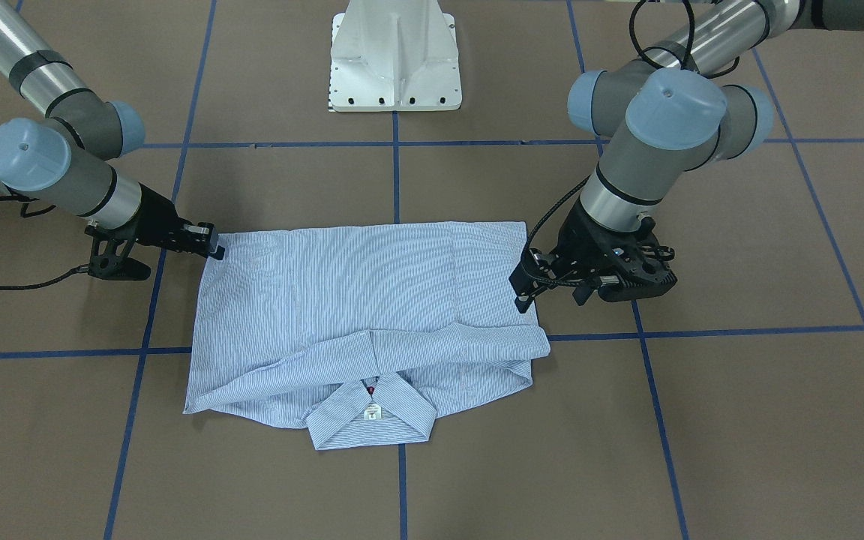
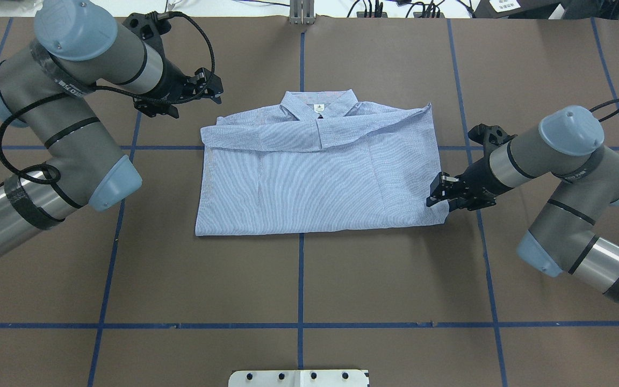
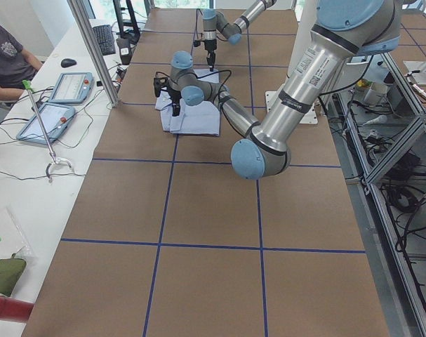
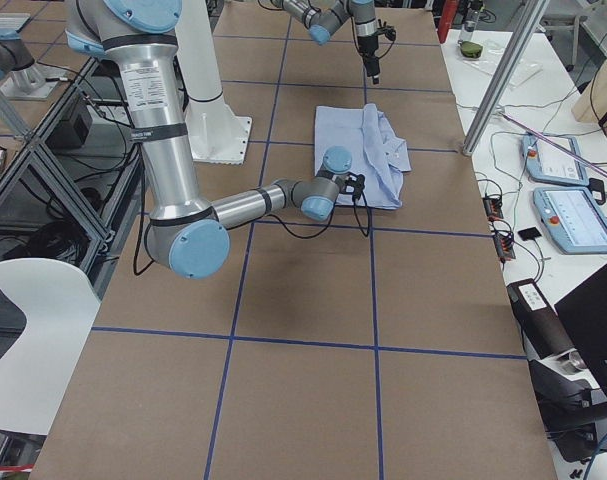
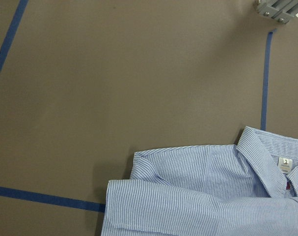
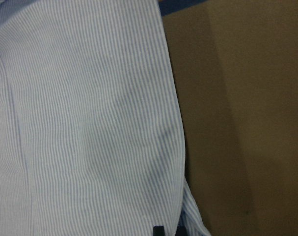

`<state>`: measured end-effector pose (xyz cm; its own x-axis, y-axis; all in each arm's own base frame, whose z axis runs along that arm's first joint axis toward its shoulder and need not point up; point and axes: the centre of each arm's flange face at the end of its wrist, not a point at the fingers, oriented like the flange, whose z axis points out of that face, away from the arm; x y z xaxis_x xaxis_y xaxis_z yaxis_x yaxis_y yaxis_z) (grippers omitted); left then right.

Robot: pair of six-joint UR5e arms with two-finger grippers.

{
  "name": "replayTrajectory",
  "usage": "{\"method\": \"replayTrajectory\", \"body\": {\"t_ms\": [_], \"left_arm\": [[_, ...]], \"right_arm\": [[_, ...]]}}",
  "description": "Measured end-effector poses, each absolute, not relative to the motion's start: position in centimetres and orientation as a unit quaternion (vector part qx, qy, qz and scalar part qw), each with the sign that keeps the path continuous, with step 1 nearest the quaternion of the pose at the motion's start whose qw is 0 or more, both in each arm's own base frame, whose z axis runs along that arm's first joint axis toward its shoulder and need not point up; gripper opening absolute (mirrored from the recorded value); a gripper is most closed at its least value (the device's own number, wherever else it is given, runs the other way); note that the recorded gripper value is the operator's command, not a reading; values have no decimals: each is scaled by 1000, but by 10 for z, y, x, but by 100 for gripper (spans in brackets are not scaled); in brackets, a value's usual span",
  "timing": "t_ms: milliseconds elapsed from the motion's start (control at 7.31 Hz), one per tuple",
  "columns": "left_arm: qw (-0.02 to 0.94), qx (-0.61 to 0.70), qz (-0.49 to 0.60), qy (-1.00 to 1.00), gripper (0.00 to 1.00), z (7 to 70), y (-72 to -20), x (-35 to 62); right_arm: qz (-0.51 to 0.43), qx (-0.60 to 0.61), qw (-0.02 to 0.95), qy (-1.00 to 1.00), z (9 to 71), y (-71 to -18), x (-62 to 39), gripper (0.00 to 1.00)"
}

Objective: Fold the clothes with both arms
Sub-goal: 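Drag the folded shirt with the right gripper toward the robot, rotating it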

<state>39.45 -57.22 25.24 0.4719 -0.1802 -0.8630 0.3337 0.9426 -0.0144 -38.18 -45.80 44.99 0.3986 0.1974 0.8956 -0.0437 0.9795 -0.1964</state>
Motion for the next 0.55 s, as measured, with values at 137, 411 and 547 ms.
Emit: {"method": "replayTrajectory", "body": {"t_ms": [137,411,547], "left_arm": [[854,78,-151,491,99,253,-573,394],[854,80,-152,491,99,253,-574,392],[854,80,-153,490,99,253,-575,391]], "right_arm": [[70,-70,832,-546,447,-454,-378,0],[64,-68,829,-551,444,-446,-371,0],[54,-66,827,-556,439,-431,-364,0]]}}
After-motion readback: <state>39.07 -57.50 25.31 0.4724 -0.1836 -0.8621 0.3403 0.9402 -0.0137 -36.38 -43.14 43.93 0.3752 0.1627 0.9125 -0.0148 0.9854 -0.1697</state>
